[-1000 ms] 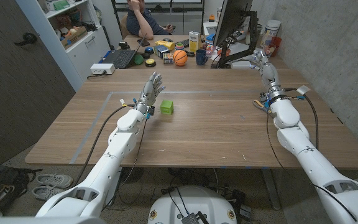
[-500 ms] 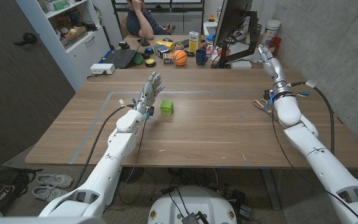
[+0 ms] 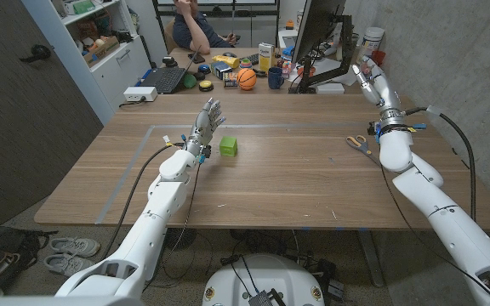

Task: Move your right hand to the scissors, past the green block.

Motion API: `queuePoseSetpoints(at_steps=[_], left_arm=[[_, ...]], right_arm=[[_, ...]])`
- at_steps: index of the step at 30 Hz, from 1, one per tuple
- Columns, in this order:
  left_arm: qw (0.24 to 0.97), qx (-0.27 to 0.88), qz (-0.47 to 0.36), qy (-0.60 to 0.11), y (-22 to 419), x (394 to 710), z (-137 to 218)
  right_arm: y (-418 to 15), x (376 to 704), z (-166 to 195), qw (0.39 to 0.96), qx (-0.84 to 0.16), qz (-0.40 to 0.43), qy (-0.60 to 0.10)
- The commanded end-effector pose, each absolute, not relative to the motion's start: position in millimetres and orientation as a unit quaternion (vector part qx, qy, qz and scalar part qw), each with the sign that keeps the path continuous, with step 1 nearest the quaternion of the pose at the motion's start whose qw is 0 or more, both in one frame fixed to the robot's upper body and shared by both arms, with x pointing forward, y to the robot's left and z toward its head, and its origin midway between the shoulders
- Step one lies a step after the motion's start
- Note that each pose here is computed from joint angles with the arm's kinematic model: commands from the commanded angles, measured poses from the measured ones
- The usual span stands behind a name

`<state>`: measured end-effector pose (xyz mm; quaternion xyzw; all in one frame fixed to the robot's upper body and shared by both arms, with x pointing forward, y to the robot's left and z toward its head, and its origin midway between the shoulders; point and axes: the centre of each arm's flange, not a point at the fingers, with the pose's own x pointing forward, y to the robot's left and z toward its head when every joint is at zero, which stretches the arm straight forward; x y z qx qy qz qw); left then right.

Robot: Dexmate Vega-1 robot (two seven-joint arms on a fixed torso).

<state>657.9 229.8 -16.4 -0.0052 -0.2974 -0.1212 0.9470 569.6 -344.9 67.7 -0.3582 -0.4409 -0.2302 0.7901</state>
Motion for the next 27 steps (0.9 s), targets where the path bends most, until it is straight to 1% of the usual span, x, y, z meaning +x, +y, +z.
queuePoseSetpoints(at_steps=[1,9,27], left_arm=[[0.947,-0.004,-0.123,-0.297,229.5,658.6,-14.7],[0.946,-0.005,-0.125,-0.298,229.3,659.3,-14.7],[0.945,-0.002,-0.125,-0.302,231.4,655.3,-15.0]], right_arm=[[-341.9,560.1,68.1,0.744,-0.437,-0.3,-0.406],[-334.1,568.5,63.7,0.723,-0.518,-0.321,-0.325],[-335.7,588.4,43.1,0.732,-0.57,-0.305,-0.214]])
